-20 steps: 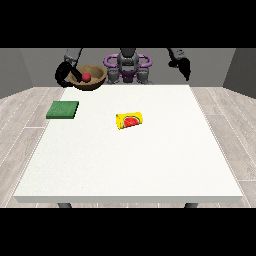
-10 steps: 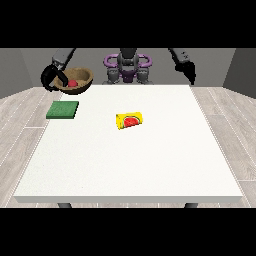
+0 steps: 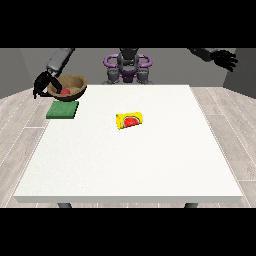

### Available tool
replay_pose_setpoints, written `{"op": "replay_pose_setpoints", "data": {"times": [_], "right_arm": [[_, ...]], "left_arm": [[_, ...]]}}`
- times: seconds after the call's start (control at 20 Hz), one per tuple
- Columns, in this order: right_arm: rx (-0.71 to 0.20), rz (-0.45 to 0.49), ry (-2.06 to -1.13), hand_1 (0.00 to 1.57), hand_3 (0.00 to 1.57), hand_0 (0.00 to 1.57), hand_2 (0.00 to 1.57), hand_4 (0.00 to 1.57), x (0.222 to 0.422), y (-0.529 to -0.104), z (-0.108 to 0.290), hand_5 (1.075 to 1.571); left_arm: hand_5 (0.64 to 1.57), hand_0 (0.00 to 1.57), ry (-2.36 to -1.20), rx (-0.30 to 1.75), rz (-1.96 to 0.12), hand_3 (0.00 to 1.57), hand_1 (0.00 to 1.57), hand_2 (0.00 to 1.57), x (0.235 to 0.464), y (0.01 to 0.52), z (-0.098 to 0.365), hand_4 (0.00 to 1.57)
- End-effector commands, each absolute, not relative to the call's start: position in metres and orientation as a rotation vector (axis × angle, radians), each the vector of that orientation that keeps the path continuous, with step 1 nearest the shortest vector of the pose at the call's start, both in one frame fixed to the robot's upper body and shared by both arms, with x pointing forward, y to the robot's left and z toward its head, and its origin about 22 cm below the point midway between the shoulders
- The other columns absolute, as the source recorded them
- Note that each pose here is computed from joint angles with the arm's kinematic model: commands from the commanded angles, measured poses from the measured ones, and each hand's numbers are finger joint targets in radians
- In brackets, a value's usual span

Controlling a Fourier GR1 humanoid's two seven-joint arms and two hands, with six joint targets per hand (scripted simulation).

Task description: Pick the cup and pour the ball into the bowl, then pick the bowl and place it on the pad

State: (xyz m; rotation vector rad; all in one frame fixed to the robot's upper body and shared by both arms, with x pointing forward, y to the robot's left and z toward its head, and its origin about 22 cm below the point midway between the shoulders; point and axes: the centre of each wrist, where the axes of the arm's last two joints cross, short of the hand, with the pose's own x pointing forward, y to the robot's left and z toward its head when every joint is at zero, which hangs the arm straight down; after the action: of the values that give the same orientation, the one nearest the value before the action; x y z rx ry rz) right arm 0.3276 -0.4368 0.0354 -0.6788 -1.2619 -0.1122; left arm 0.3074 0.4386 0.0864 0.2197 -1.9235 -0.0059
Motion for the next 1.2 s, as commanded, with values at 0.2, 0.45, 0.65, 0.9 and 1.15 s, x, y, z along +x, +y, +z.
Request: {"op": "replay_pose_setpoints", "data": {"times": [0.2,0.45,0.65,0.9,1.15], "right_arm": [[-0.689,-0.136,-1.306,1.57,0.0,1.57,1.57,0.75,0.328,-0.448,0.046,1.566],[-0.802,-0.287,-1.276,1.22,1.3,1.22,1.41,0.0,0.325,-0.478,0.064,1.553],[-0.724,-0.288,-1.283,0.42,0.92,0.42,0.56,0.0,0.324,-0.48,0.054,1.518],[-0.676,-0.209,-1.245,0.0,0.09,0.0,0.14,0.0,0.346,-0.455,0.067,1.37],[-0.67,-0.208,-1.169,0.0,0.0,0.0,0.0,0.0,0.343,-0.484,0.098,1.356]], "left_arm": [[1.557,0.0,-1.955,0.238,0.037,0.0,0.0,0.0,0.275,0.499,0.086,1.19],[1.558,0.0,-2.042,0.249,0.023,0.0,0.0,0.0,0.285,0.507,0.129,1.19],[1.549,0.0,-2.067,0.231,0.025,0.0,0.0,0.0,0.284,0.498,0.127,1.17],[1.547,0.0,-1.966,0.245,0.018,0.0,0.0,0.0,0.287,0.495,0.102,1.16],[1.559,0.0,-1.859,0.083,-0.073,0.0,0.0,0.0,0.317,0.4,0.088,0.9]]}}
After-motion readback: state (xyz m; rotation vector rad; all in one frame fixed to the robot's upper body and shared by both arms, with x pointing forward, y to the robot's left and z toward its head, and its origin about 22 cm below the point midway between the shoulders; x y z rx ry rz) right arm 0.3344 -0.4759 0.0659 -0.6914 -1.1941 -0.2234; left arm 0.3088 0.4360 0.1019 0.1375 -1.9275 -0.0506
